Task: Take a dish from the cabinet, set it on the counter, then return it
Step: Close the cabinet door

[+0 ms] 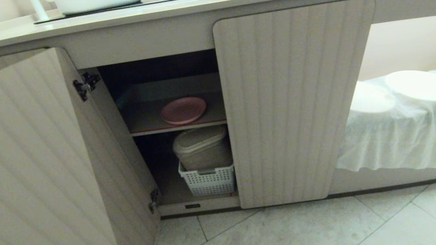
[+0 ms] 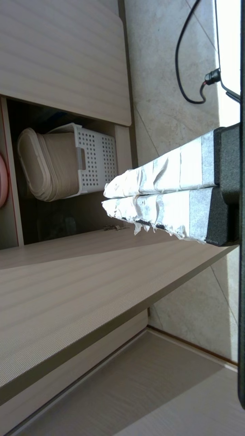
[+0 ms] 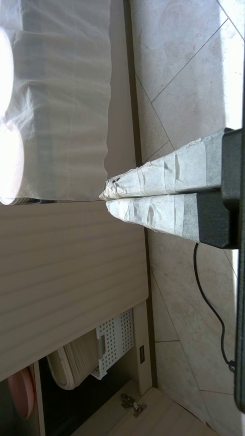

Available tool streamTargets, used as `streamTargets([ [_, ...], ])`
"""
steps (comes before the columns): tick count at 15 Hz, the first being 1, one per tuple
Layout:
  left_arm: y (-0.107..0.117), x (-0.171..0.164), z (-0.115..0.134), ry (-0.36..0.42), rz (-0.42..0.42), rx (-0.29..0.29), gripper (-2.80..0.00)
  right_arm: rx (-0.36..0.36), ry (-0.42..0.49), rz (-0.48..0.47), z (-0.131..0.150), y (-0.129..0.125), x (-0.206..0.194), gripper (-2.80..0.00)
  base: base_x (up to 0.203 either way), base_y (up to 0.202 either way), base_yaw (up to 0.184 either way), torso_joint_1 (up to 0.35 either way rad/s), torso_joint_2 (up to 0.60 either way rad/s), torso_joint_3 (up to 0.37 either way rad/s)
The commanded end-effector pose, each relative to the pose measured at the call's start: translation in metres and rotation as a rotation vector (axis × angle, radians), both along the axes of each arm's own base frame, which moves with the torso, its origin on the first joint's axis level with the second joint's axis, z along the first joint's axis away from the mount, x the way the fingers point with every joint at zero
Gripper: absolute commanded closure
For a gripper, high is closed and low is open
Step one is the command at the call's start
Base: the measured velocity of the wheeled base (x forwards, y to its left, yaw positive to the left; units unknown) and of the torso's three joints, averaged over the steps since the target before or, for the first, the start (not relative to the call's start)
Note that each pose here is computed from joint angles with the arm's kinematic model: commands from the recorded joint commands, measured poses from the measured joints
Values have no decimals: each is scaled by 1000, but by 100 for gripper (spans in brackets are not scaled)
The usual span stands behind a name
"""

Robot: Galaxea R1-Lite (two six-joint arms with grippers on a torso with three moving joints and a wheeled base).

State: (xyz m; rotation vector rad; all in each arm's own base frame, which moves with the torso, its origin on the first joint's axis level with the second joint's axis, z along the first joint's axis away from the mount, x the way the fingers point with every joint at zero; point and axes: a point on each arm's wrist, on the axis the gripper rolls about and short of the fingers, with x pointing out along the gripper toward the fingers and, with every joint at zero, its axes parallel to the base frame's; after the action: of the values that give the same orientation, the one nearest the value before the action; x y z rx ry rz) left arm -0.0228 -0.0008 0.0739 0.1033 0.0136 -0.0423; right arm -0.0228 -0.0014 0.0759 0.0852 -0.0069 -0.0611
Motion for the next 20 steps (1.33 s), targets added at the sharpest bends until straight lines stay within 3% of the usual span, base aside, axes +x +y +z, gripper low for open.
streamTargets([
  [1,0,0,0,0,0,1,0,1,0,0,0,0,0,0,0,0,0,0,0,0],
  [10,0,0,0,0,0,1,0,2,0,0,0,0,0,0,-1,8,-2,1,0,0],
  [20,0,0,0,0,0,2,0,1,0,0,0,0,0,0,0,190,-2,2,2,3],
])
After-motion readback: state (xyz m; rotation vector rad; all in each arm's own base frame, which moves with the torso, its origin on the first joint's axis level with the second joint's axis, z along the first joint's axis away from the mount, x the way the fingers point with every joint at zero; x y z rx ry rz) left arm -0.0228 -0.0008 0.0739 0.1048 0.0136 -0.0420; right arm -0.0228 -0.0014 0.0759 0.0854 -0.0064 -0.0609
